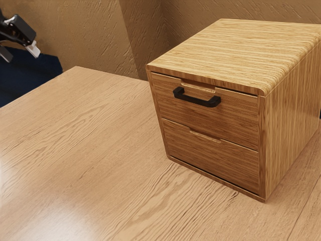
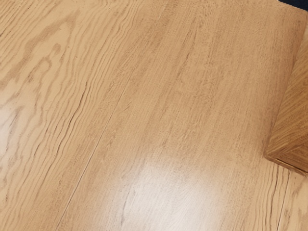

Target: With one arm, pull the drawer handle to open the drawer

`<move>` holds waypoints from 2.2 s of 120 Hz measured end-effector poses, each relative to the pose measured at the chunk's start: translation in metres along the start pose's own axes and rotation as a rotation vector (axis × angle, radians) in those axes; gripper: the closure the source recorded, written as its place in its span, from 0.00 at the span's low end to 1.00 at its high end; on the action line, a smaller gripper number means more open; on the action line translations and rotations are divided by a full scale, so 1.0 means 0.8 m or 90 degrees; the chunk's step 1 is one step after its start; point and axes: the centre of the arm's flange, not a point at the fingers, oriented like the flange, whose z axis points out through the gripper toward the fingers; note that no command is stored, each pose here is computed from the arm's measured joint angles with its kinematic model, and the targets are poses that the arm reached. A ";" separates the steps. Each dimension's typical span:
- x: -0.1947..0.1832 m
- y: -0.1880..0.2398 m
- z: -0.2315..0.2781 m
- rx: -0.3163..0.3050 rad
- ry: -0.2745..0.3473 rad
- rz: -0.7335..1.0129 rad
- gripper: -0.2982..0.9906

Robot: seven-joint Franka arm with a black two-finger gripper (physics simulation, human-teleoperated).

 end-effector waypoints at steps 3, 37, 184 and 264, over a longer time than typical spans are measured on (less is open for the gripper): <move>-0.009 -0.003 -0.031 0.001 0.026 -0.002 0.25; -0.020 0.109 -0.008 -0.011 -0.046 0.151 0.25; -0.201 0.451 0.159 0.236 0.457 1.240 0.25; -0.145 0.400 0.217 0.285 0.409 1.259 0.25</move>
